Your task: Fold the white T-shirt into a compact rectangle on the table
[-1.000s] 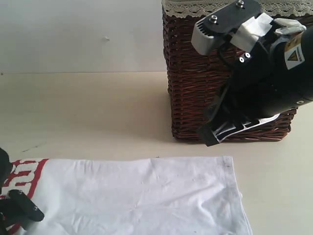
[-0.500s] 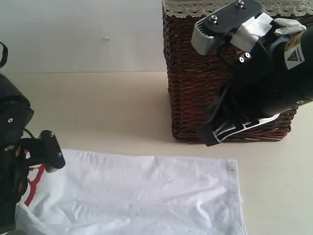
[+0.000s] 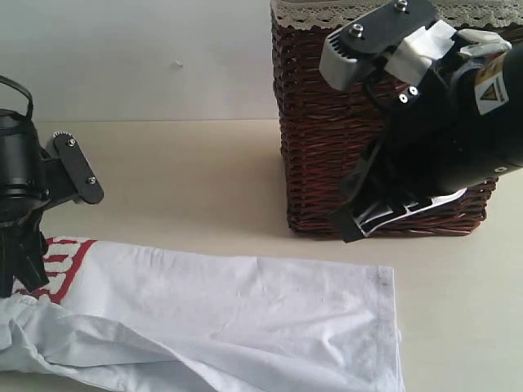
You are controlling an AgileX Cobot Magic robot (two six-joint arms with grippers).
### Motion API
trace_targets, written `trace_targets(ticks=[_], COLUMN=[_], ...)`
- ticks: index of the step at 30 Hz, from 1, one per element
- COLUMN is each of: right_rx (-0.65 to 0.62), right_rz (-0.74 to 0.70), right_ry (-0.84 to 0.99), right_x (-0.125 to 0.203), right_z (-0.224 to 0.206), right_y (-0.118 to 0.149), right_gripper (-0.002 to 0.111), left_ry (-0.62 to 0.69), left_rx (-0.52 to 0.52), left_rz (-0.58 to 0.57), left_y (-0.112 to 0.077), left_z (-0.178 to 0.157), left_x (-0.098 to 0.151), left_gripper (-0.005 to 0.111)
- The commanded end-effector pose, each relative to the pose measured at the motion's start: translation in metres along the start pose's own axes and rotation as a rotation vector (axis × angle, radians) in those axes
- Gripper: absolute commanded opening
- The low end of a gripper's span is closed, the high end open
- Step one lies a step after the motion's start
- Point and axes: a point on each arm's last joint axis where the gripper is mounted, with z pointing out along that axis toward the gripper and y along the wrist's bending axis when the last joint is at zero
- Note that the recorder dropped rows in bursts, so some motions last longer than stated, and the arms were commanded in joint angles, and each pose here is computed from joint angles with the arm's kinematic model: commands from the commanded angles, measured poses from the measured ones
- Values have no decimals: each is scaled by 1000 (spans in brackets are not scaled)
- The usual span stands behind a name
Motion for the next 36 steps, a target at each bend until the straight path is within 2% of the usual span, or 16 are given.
trace_targets(ticks=[1, 7, 10, 13, 18, 21, 23, 25, 32, 36], right_rx=[0, -2, -3, -3, -4, -4, -4, -4, -4, -4], right_rz=[-9, -9, -9, -10, -10, -10, -10, -10, -10, -10], right_ry=[-19, 1, 5, 8, 12, 12, 12, 12, 16, 18], right_x=[-2, 0, 0, 0, 1, 1, 1, 1, 1, 1], right_z=[-3, -3, -3, -3, -3, -3, -3, -3, -3, -3], right_y=[1, 1, 1, 1, 1, 1, 1, 1, 1, 1], right_gripper=[0, 0, 0, 0, 0, 0, 0, 0, 0, 0], left_ry=[8, 153, 226, 267, 277, 262, 238, 222, 312, 307], left_rx=[91, 322, 371, 366, 369, 451, 532, 571, 448, 418], left_rz=[-93, -121, -136, -190, -244, -265, -255, -228, -63, -1], left_y=[-4, -21, -28, -35, -47, -57, -65, -69, -73, -79], left_z=[-8, -20, -22, -17, -8, -8, -10, -10, 4, 12], left_x=[5, 22, 31, 39, 48, 48, 46, 47, 74, 84], left_gripper=[60, 60, 64, 68, 72, 71, 71, 71, 71, 71])
